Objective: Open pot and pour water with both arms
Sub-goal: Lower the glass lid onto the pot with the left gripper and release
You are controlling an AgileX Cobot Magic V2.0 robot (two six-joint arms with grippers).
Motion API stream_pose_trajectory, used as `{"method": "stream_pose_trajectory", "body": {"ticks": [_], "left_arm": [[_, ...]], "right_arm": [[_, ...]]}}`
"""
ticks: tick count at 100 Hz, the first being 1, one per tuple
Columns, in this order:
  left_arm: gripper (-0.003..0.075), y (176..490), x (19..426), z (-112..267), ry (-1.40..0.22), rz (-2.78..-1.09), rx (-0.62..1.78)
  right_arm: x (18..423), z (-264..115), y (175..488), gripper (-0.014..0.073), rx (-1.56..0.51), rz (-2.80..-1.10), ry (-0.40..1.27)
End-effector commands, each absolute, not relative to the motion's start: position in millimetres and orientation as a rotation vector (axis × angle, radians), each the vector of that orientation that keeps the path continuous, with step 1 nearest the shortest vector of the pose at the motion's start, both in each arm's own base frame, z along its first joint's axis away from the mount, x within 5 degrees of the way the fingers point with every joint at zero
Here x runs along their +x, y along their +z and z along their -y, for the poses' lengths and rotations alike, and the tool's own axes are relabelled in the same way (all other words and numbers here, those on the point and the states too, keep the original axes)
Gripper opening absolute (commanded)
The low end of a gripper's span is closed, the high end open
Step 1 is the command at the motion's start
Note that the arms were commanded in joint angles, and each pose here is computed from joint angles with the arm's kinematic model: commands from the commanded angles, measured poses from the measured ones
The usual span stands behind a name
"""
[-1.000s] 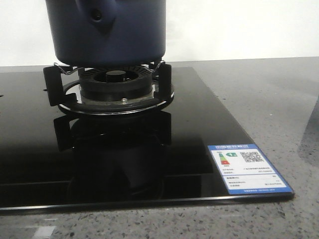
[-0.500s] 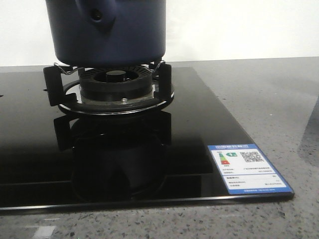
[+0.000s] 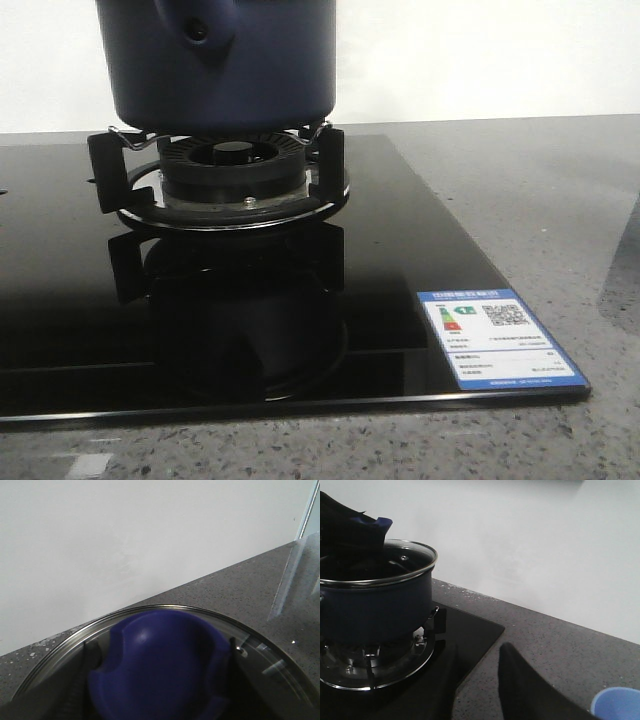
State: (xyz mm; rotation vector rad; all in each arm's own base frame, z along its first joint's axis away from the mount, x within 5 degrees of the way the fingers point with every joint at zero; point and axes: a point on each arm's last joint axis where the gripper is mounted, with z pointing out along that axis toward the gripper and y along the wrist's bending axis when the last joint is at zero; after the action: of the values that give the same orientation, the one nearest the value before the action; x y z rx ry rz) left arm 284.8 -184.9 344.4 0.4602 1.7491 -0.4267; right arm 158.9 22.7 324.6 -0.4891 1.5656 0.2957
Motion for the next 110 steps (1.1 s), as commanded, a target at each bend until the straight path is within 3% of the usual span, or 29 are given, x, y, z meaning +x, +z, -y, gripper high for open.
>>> {"method": "stream_pose_trajectory", "body": {"ticks": [1,10,21,28,52,73,83,91,107,110], "left_arm": [[0.0316,375,282,181,-0.423,-1.611,0.397],[0.0344,375,282,181,-0.424,-1.613,0.398],[0.0491,375,282,181,-0.424,-1.615,0.400],[0.0541,375,282,180,-0.423,-1.613,0.398],[0.0532,395,268,171,-0.436,-1.556,0.385],[0.0526,430,246,140,-0.400,-1.465,0.356],[0.0452,447,235,115,-0.362,-1.417,0.300],[0.0313,458,227,94,-0.323,-1.393,0.258],[-0.0014,472,206,64,-0.261,-1.375,0.207],[-0.0018,473,202,60,-0.250,-1.375,0.203]], "right_arm": [[157,-24,337,0.0181,-0.469,-1.512,0.318],[157,-24,337,0.0181,-0.469,-1.512,0.318],[157,-24,337,0.0181,-0.469,-1.512,0.318],[157,-24,337,0.0181,-0.469,-1.512,0.318],[157,-24,337,0.0181,-0.469,-1.512,0.318],[159,-22,339,0.0179,-0.447,-1.514,0.294],[161,-17,344,0.0179,-0.378,-1.505,0.281],[163,-12,350,0.0165,-0.305,-1.495,0.258],[165,-4,363,-0.0035,-0.185,-1.463,0.230],[165,-4,364,-0.0078,-0.185,-1.461,0.229]]}}
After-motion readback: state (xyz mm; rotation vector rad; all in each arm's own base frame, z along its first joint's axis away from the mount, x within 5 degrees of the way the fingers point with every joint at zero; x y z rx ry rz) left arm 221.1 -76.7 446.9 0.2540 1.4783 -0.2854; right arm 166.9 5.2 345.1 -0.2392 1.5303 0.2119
